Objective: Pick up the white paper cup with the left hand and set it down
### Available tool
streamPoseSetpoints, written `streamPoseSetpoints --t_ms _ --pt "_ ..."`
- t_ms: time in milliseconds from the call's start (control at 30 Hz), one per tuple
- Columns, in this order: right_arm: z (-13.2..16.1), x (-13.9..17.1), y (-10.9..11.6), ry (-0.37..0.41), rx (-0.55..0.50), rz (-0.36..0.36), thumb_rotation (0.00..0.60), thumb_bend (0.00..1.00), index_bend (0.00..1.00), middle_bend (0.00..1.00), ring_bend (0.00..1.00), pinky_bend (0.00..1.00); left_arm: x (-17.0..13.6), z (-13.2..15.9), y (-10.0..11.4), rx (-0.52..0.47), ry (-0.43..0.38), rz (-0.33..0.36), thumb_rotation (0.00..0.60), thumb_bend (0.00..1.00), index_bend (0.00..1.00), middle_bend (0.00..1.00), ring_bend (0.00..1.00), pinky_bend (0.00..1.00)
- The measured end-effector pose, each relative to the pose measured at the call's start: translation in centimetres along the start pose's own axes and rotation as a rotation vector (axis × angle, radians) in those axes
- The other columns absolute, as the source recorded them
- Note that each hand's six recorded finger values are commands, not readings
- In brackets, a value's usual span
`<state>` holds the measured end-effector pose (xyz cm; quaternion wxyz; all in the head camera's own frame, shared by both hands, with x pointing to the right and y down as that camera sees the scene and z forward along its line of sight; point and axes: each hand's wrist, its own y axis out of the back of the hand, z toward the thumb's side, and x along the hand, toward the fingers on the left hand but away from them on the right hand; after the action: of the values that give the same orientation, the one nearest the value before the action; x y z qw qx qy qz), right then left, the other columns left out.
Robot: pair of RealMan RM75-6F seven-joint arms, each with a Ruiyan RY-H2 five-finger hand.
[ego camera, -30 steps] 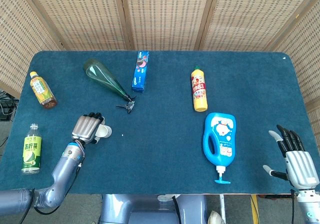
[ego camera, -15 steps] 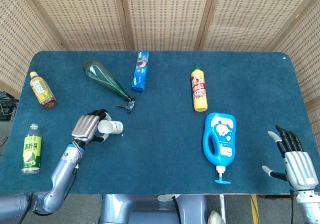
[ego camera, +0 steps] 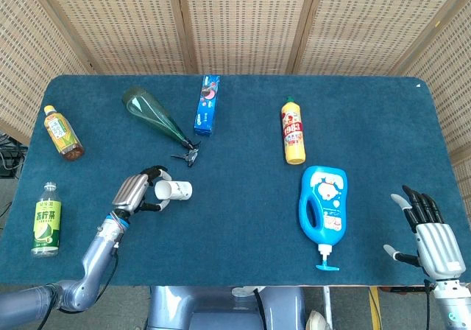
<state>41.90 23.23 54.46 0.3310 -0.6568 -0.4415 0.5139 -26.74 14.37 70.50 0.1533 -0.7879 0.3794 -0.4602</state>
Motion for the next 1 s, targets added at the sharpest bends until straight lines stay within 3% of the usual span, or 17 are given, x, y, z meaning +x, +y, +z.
streamPoseSetpoints --t_ms 467,633,1000 --pt "0.0 0.0 0.1 -0.002 -0.006 -0.004 0.6 0.0 0.0 0.0 0.0 0.0 -0.7 -1.7 0.6 0.151 0.045 -0.056 0.6 0.3 0.32 0.18 0.18 0.34" --pt "-0.1 0.0 0.2 -0.003 -0.006 -0.007 0.6 0.0 0.0 0.0 0.0 0.0 -1.2 -2.1 1.0 0.206 0.057 -0.079 0.6 0.29 0.21 0.09 0.13 0.3" --pt "0.2 0.1 0.0 0.003 -0.006 -0.007 0.6 0.0 0.0 0.0 0.0 0.0 -2.1 -1.2 3.5 0.254 0.058 -0.073 0.6 0.27 0.13 0.02 0.06 0.23"
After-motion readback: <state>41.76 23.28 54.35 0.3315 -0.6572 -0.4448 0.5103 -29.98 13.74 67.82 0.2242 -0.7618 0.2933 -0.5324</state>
